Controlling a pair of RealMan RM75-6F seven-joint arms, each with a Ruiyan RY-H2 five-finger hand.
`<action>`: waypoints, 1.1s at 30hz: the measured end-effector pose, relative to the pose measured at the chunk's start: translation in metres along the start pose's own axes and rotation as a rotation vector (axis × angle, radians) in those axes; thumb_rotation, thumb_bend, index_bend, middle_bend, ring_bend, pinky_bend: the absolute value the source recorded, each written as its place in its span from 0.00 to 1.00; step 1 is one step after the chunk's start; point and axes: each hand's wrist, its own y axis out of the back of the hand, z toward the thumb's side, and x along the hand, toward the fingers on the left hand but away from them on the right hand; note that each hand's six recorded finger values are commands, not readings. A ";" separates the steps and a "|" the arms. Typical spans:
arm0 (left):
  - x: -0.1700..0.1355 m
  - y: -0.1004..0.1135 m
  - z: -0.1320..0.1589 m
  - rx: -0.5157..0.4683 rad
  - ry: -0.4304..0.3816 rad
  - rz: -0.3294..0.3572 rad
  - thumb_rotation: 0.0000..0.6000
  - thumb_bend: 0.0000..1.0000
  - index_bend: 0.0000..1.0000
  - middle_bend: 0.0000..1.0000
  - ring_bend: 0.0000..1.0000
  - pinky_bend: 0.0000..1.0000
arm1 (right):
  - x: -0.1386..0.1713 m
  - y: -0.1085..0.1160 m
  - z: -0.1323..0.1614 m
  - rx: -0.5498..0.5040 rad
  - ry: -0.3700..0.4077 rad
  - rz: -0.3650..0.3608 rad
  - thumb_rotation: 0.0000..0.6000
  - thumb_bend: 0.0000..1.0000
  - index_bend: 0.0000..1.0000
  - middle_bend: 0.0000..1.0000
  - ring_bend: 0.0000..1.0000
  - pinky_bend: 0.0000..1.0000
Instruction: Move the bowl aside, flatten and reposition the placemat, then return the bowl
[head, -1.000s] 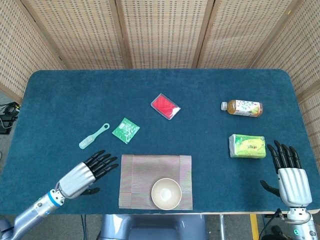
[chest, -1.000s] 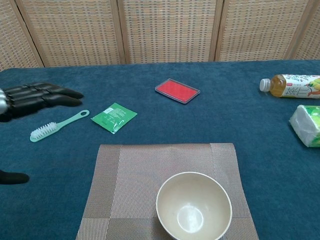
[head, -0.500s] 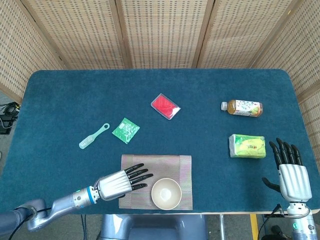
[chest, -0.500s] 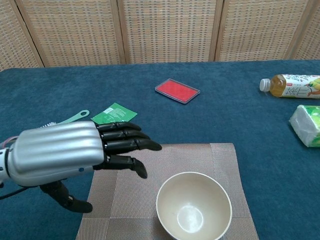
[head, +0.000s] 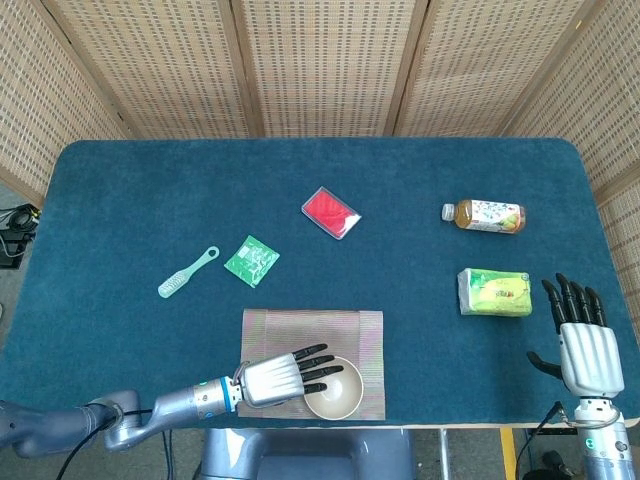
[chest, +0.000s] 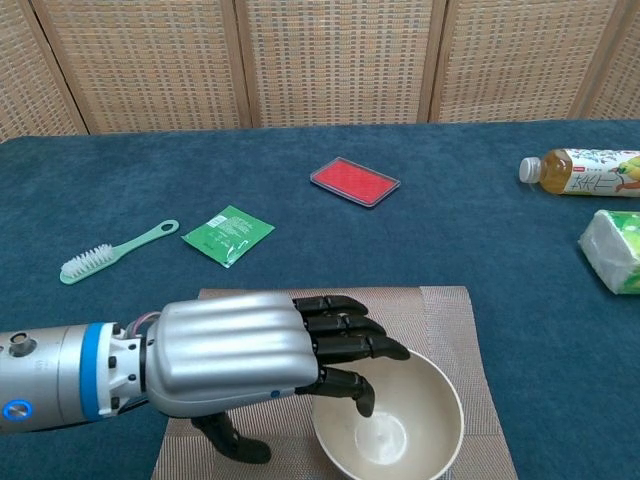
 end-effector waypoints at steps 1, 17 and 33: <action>0.004 0.000 0.001 -0.004 -0.003 -0.001 1.00 0.33 0.31 0.00 0.00 0.00 | 0.000 0.000 -0.001 -0.001 -0.002 0.001 1.00 0.00 0.00 0.00 0.00 0.00; 0.021 0.007 -0.008 0.007 0.046 0.037 1.00 0.46 0.66 0.00 0.00 0.00 | -0.001 -0.001 -0.003 -0.005 -0.007 0.008 1.00 0.00 0.00 0.00 0.00 0.00; -0.039 0.050 -0.139 -0.085 0.442 0.109 1.00 0.46 0.66 0.00 0.00 0.00 | 0.002 -0.003 0.000 0.001 0.003 0.013 1.00 0.00 0.00 0.00 0.00 0.00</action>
